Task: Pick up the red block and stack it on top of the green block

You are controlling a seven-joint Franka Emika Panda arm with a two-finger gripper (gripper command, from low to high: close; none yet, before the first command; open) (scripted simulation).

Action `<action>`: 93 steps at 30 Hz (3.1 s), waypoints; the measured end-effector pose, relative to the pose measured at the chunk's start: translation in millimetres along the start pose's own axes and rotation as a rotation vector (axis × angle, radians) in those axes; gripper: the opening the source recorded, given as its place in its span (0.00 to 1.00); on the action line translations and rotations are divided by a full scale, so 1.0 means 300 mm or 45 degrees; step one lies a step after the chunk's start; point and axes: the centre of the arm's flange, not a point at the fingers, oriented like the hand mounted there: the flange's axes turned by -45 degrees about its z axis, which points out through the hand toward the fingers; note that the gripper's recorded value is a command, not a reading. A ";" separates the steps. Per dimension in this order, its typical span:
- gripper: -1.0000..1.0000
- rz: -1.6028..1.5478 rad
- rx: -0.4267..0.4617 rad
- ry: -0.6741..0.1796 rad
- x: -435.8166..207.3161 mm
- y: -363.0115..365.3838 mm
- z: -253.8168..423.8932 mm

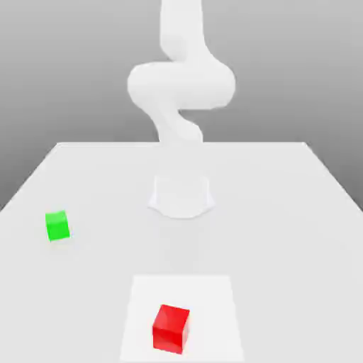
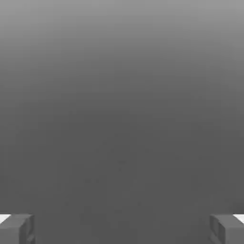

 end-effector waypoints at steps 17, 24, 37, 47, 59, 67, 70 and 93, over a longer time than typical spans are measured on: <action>0.50 0.187 -0.108 -0.650 -0.459 0.051 1.047; 0.50 0.271 -0.118 -0.896 -0.804 0.061 1.319; 0.00 0.278 -0.118 -0.915 -0.937 0.062 1.456; 0.00 0.438 -0.268 -0.907 -0.899 0.508 1.168; 0.00 0.744 -0.381 -0.908 -1.289 1.009 0.714; 0.00 0.908 -0.355 -0.864 -1.520 1.073 0.542; 0.00 0.912 -0.351 -0.853 -1.530 1.076 0.554; 0.00 0.912 -0.346 -0.859 -1.637 1.074 0.681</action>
